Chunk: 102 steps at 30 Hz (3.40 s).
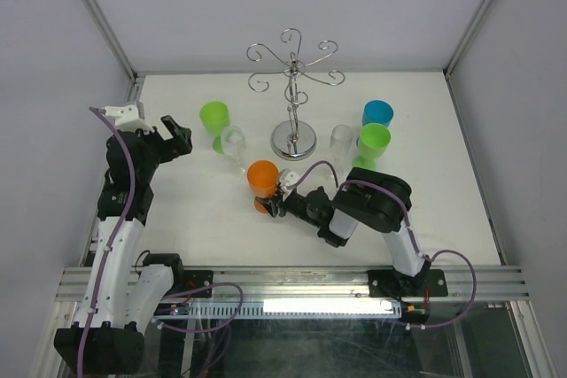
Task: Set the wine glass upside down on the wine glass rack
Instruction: Pick up the wine glass at the center of the board, then turn the wine glass upside down at the wine rack.
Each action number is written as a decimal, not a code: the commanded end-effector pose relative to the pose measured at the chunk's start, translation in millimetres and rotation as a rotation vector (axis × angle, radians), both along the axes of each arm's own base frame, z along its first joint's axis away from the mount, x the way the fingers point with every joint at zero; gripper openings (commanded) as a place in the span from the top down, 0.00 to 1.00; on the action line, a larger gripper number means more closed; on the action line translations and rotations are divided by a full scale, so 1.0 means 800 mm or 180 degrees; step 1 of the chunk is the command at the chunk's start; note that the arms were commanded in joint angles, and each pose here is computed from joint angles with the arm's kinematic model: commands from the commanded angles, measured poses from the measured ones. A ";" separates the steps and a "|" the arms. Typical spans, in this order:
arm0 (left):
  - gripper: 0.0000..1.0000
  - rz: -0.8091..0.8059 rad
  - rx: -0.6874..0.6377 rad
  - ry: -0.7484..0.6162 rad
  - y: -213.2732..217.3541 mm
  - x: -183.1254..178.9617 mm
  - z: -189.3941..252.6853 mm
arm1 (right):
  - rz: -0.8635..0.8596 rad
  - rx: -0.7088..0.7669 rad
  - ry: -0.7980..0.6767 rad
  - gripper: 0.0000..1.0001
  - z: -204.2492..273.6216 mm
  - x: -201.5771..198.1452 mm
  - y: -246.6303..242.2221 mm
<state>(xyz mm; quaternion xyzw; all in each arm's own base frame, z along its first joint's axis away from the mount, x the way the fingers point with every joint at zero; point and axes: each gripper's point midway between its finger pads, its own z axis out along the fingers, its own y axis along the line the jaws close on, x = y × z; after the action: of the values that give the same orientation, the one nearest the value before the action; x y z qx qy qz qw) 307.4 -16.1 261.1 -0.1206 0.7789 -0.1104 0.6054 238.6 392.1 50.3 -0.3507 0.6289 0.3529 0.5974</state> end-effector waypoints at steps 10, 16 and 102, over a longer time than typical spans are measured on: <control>0.01 -0.0151 -0.0059 -0.0028 -0.012 0.008 0.008 | -0.0096 0.0331 -0.0352 0.85 0.040 0.022 0.015; 0.01 -0.0136 -0.0097 -0.0007 -0.012 0.007 0.004 | 0.0022 0.0338 -0.0371 0.99 0.044 0.015 0.015; 0.39 -0.2791 -0.2371 -0.0853 -0.337 -0.091 0.196 | -0.0461 0.2315 -0.2504 1.00 0.508 -0.053 -0.124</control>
<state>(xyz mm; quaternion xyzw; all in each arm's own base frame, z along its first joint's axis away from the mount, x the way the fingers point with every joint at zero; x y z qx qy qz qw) 239.7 -281.4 409.1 0.0135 0.5945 -0.6194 0.5125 203.5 320.9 414.3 -0.2422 0.2798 0.3606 0.8562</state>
